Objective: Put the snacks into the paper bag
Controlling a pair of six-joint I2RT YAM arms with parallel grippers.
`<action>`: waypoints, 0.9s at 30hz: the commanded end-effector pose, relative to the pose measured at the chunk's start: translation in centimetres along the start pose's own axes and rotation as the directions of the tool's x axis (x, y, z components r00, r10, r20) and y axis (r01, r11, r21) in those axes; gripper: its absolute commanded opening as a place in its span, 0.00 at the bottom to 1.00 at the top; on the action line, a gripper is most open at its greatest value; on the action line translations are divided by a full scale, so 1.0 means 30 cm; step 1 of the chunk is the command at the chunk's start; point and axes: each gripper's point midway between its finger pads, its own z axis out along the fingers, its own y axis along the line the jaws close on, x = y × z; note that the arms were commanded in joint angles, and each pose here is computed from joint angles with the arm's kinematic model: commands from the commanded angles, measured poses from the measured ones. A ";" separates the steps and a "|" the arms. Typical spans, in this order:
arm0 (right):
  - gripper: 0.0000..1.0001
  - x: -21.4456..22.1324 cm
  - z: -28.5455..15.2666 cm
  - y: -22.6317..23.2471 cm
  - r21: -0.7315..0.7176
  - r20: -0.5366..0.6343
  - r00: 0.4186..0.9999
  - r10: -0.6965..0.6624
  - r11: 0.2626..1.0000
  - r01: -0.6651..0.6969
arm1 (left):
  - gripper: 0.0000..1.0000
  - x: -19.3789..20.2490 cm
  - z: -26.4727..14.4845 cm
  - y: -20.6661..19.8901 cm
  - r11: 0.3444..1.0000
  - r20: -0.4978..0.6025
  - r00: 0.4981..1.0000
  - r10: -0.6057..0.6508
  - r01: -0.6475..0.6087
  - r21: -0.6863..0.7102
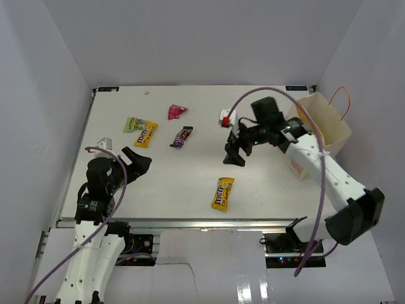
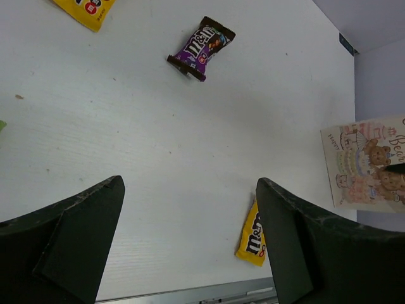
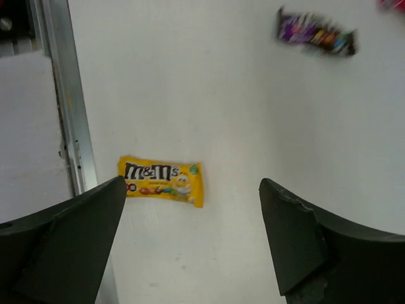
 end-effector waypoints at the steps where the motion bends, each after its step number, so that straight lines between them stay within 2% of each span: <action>1: 0.89 0.317 0.116 0.068 0.075 -0.296 0.910 0.289 0.957 -0.280 | 0.95 0.021 0.006 -0.008 0.994 -0.048 0.993 -0.110 0.109 -0.023; 2: 0.89 0.326 0.147 0.052 0.143 -0.282 0.905 0.319 0.947 -0.289 | 0.93 0.025 0.012 0.003 0.989 -0.051 0.988 -0.145 0.143 -0.049; 4: 0.93 0.353 0.155 0.051 0.282 -0.220 0.856 0.467 0.871 -0.403 | 0.93 0.039 0.011 0.023 0.981 -0.060 0.982 -0.179 0.173 -0.088; 5: 0.98 0.447 0.156 0.045 0.393 -0.226 0.817 0.530 0.817 -0.421 | 0.93 0.042 0.011 0.028 0.978 -0.060 0.980 -0.189 0.182 -0.099; 6: 0.99 0.448 0.170 0.040 0.430 -0.184 0.810 0.557 0.787 -0.443 | 0.92 0.043 0.010 0.031 0.975 -0.056 0.977 -0.204 0.197 -0.106; 7: 0.97 0.466 0.179 0.053 0.452 -0.157 0.763 0.627 0.733 -0.509 | 0.92 0.046 0.011 0.040 0.973 -0.052 0.977 -0.208 0.201 -0.116; 11: 0.90 0.511 0.259 0.091 0.433 -0.114 0.647 0.754 0.624 -0.651 | 0.92 0.058 0.013 0.048 0.972 -0.060 0.976 -0.211 0.202 -0.123; 14: 0.90 0.510 0.324 0.089 0.411 -0.135 0.580 0.803 0.578 -0.704 | 0.92 0.065 0.012 0.052 0.972 -0.068 0.976 -0.209 0.199 -0.126; 15: 0.90 0.536 0.354 0.115 0.397 -0.175 0.528 0.831 0.550 -0.734 | 0.92 0.065 0.010 0.051 0.973 -0.067 0.977 -0.205 0.195 -0.125; 18: 0.90 0.567 0.399 0.137 0.391 -0.211 0.463 0.861 0.508 -0.767 | 0.92 0.069 0.011 0.054 0.971 -0.069 0.975 -0.212 0.202 -0.128; 21: 0.91 0.609 0.415 0.140 0.441 -0.230 0.442 0.867 0.498 -0.747 | 0.92 0.069 0.008 0.049 0.971 -0.072 0.974 -0.215 0.205 -0.123; 27: 0.95 0.637 0.424 0.184 0.487 -0.264 0.501 0.824 0.562 -0.668 | 0.92 0.075 -0.003 0.051 0.968 -0.062 0.971 -0.229 0.221 -0.120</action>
